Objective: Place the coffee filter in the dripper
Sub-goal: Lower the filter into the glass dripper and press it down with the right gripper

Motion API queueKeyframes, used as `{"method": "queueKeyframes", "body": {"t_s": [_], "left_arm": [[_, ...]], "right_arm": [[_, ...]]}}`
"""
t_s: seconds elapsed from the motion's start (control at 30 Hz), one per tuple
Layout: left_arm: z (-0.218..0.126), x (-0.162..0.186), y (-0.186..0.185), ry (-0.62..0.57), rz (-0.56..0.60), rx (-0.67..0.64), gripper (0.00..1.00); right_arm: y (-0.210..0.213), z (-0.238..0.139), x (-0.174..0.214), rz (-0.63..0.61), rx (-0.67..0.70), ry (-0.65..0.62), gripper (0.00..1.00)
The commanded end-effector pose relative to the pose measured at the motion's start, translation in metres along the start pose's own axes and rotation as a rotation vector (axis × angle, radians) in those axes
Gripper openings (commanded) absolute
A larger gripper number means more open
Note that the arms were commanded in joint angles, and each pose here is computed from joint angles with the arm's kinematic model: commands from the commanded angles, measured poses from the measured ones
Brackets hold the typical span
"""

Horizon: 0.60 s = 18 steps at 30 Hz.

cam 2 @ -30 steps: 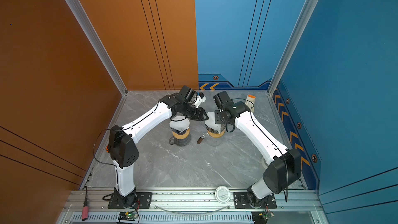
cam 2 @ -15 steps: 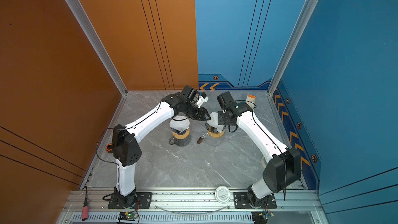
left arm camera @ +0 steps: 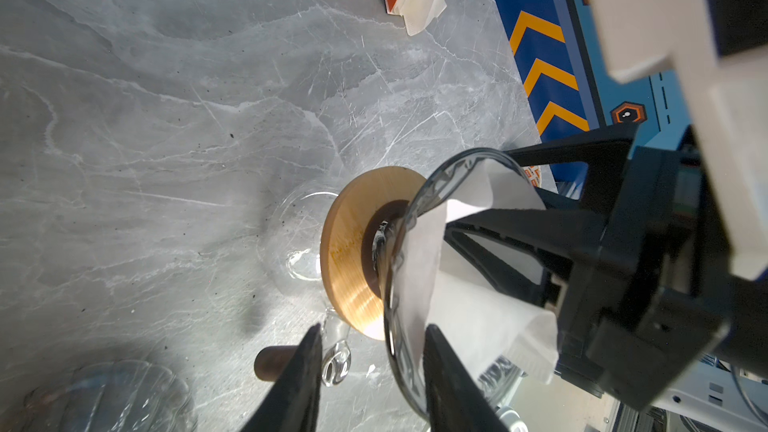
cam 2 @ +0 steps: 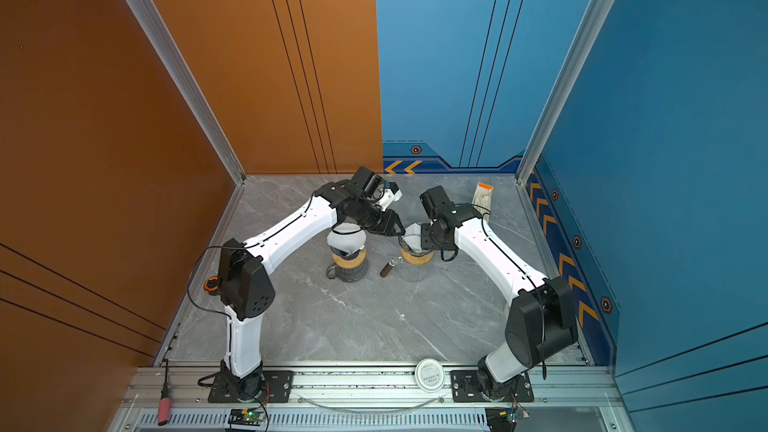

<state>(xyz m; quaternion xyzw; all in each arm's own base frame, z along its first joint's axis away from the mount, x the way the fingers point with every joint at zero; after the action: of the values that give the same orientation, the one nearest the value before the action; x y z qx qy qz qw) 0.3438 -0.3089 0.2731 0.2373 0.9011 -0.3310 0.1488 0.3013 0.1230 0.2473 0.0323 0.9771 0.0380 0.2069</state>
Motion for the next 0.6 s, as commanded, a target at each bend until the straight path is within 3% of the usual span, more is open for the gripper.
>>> {"method": "queueKeyframes", "body": {"t_s": [0.0,0.57], "left_arm": [[0.0,-0.001,0.0,0.015,0.011,0.006,0.42],[-0.021,-0.005,-0.005,-0.036,0.024,0.0,0.44]], "right_arm": [[-0.003,-0.005,0.0,0.023,-0.033,-0.034,0.52],[0.005,-0.007,0.005,0.054,-0.155,-0.01,0.5]]}}
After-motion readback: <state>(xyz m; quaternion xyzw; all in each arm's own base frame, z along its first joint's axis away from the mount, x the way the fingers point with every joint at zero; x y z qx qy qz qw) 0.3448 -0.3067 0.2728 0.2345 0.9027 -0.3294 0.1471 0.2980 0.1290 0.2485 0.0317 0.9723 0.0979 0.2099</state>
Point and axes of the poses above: each gripper's point midway between its finger pads, its own z axis out along the fingers, its own y axis along the line the jaws close on, x = y × z, the point moved 10 cm from there along -z, back along the fingers, and after that the axes turned 2 degrees about z, right-handed, at the moved point
